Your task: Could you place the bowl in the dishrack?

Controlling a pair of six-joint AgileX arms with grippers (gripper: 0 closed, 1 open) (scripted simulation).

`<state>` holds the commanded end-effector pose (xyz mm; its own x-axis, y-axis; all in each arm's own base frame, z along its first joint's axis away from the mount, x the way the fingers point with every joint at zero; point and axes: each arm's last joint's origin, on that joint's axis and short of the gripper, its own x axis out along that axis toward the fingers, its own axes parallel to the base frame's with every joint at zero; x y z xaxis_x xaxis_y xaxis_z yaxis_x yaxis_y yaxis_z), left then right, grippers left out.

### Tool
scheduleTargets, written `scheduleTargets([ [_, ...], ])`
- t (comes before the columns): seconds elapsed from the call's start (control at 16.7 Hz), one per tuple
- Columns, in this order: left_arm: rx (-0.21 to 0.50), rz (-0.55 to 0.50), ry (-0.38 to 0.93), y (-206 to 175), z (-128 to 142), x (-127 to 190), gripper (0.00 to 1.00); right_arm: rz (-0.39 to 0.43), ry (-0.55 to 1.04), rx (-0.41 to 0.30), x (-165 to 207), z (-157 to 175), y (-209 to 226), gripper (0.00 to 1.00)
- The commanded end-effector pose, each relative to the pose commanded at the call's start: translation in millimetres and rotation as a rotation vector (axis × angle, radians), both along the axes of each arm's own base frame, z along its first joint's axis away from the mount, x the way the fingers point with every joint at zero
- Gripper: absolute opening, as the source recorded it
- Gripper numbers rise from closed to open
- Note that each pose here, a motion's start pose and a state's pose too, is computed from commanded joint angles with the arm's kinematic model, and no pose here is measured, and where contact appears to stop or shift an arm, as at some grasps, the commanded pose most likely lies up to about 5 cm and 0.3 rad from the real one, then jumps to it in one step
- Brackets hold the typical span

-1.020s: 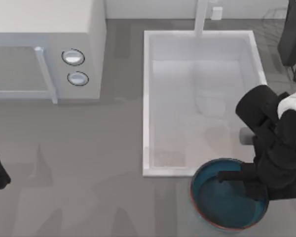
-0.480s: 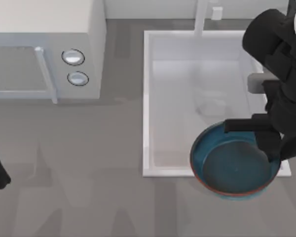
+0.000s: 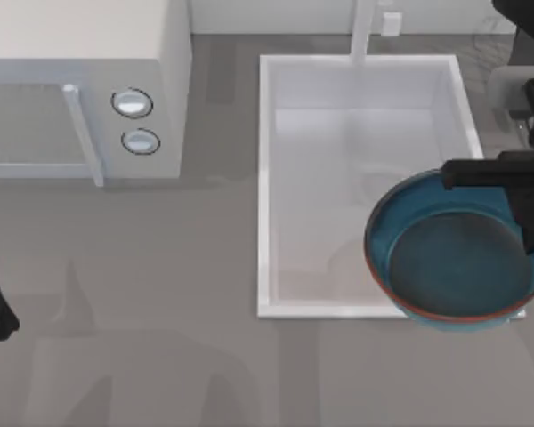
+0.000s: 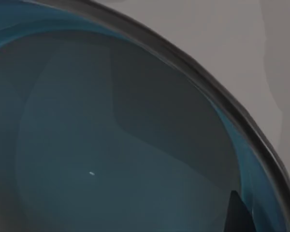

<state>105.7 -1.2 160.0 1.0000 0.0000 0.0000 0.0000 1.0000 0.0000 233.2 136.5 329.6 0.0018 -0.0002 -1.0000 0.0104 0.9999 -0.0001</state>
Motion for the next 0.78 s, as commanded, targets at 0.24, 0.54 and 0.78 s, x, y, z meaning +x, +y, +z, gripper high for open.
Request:
scheduleTargets([
  [0.24, 0.0, 0.0, 0.0, 0.0, 0.0, 0.0, 1.0, -0.003, -0.005, 0.011, 1.3, -0.7, -1.1, 0.0],
  [0.54, 0.0, 0.0, 0.0, 0.0, 0.0, 0.0, 1.0, -0.091, -0.18, 0.186, 19.6, 9.0, -42.6, 0.0],
  [0.78, 0.0, 0.0, 0.0, 0.0, 0.0, 0.0, 1.0, -0.168, -0.521, 0.344, 35.1, 24.3, -104.1, 0.0],
])
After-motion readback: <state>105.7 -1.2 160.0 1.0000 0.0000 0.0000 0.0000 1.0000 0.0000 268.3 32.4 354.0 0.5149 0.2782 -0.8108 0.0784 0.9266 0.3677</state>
